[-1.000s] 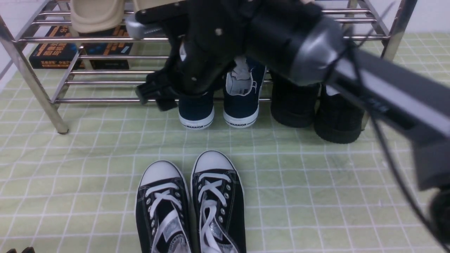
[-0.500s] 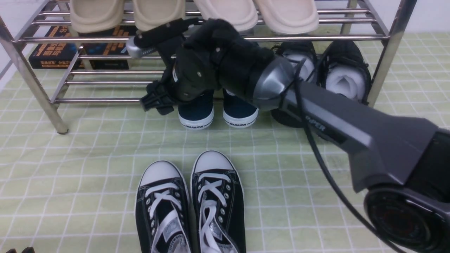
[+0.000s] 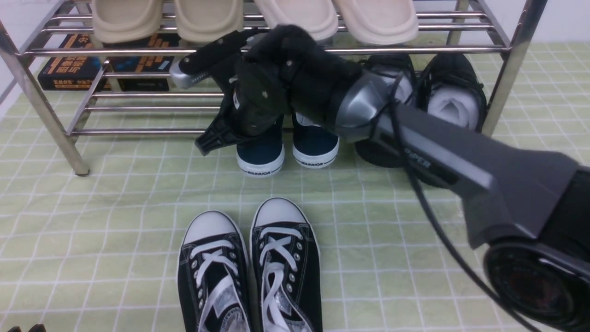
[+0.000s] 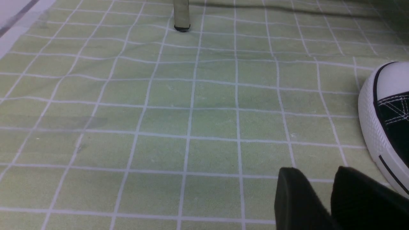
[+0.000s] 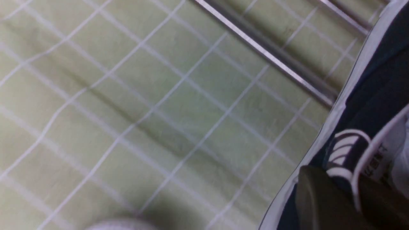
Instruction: Take the shoes off the shelf with your hand from the green coffee tablecloth.
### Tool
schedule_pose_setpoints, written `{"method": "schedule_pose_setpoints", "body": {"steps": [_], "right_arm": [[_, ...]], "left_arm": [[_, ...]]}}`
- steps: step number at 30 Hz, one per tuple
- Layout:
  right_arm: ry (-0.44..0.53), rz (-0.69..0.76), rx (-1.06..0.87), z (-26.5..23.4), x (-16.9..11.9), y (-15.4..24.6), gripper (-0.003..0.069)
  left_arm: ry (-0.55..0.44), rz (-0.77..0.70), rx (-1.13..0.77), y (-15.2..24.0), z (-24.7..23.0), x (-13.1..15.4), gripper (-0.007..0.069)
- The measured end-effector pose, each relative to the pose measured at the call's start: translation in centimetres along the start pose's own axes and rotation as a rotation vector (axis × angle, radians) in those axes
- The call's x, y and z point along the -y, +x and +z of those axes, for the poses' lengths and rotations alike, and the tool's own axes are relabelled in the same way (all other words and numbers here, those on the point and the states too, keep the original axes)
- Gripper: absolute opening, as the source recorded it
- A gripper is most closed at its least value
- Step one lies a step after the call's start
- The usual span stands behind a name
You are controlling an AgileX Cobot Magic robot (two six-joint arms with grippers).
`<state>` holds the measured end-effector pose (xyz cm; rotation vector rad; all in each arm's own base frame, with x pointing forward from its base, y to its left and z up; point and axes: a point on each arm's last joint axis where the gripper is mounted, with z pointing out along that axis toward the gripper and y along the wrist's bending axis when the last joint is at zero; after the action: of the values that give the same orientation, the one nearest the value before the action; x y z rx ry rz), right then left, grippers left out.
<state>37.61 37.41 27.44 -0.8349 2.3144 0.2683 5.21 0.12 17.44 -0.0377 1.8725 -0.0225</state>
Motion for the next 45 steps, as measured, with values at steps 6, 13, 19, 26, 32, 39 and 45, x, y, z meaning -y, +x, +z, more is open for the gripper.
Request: {"method": "schedule_pose_setpoints", "body": {"steps": [6, 13, 19, 26, 32, 39, 45], "right_arm": [[-0.122, -0.13, -0.077, -4.8, -0.8, -0.3, 0.0062], [-0.264, -0.264, -0.082, -10.6, -3.2, -0.5, 0.0062], [-0.302, -0.266, 0.005, -15.7, -4.7, -1.1, 0.0062], [-0.329, -0.24, 0.054, -23.2, -5.9, 0.5, 0.0062], [-0.288, -0.216, -0.054, -26.2, -5.1, 5.7, 0.0062], [-0.202, -0.12, -0.271, -24.8, -3.3, 13.4, 0.0062], [-0.137, -0.047, -0.289, -21.1, -2.9, 17.0, 0.0062]], "left_arm": [[0.0, 0.001, 0.0, 0.0, 0.0, 0.0, 0.0214], [0.0, 0.001, 0.0, 0.0, 0.0, 0.0, 0.0223], [0.0, 0.001, 0.001, 0.0, 0.0, 0.0, 0.0232], [0.0, 0.001, 0.001, 0.0, 0.0, 0.0, 0.0235], [0.0, 0.001, 0.001, 0.0, 0.0, 0.0, 0.0237], [0.0, 0.001, 0.001, 0.0, 0.0, 0.0, 0.0239], [0.0, 0.001, 0.001, 0.0, 0.0, 0.0, 0.0239]]}}
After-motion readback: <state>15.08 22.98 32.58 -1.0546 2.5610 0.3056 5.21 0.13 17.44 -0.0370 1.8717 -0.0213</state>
